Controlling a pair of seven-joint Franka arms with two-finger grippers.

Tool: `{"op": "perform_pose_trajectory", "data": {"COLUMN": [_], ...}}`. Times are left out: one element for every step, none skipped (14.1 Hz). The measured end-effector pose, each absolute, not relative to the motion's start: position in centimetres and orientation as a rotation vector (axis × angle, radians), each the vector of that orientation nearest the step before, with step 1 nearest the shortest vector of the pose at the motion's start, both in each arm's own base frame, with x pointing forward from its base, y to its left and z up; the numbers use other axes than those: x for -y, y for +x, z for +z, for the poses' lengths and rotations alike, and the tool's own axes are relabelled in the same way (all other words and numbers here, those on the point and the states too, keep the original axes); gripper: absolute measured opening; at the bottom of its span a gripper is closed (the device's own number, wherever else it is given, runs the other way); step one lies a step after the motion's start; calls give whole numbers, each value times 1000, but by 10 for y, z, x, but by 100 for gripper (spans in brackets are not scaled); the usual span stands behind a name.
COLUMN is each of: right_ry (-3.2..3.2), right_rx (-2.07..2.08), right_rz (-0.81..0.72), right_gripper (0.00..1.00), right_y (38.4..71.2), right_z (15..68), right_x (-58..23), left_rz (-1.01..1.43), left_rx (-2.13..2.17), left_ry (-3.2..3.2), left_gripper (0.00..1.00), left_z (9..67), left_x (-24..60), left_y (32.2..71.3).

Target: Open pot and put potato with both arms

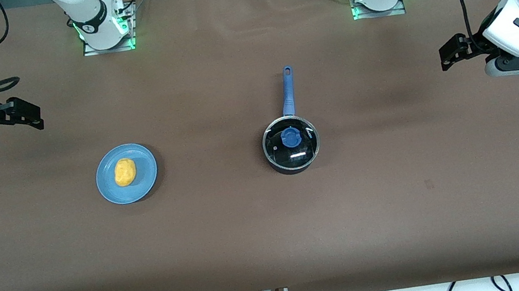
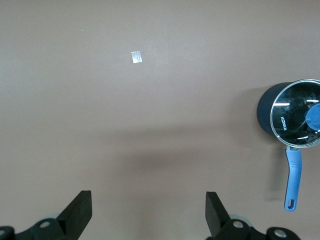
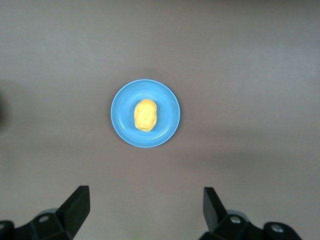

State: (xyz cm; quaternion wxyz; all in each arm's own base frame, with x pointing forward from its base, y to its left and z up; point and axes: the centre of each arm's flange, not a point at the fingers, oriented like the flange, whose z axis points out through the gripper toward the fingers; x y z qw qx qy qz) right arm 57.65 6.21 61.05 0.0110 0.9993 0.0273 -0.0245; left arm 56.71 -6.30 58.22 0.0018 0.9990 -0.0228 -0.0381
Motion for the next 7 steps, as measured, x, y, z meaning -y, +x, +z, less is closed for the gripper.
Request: {"op": "perform_pose_trajectory", "data": {"right_ry": [3117, 3117, 3117, 3117, 3117, 3117, 3117], "right_rx": [-85, -85, -84, -84, -84, -84, -84], "right_rz": [-77, -77, -77, -77, -77, -77, -77], "right_gripper": [100, 100, 100, 100, 100, 100, 100], "right_y": [577, 577, 577, 577, 577, 577, 577], "right_z": [610, 610, 610, 610, 610, 610, 610], "right_x": [-62, -62, -62, -62, -62, -62, -62], "left_rz": [-122, -126, -130, -133, -135, -136, -136], "left_rx": [71, 70, 70, 70, 69, 69, 69], "left_ry": [3134, 3134, 3133, 3133, 3133, 3133, 3133], "left_gripper": [100, 100, 100, 100, 100, 100, 100], "left_z": [581, 580, 578, 577, 576, 576, 576], "left_x": [63, 63, 63, 62, 62, 62, 62], "left_y": [568, 568, 569, 570, 571, 571, 571]}}
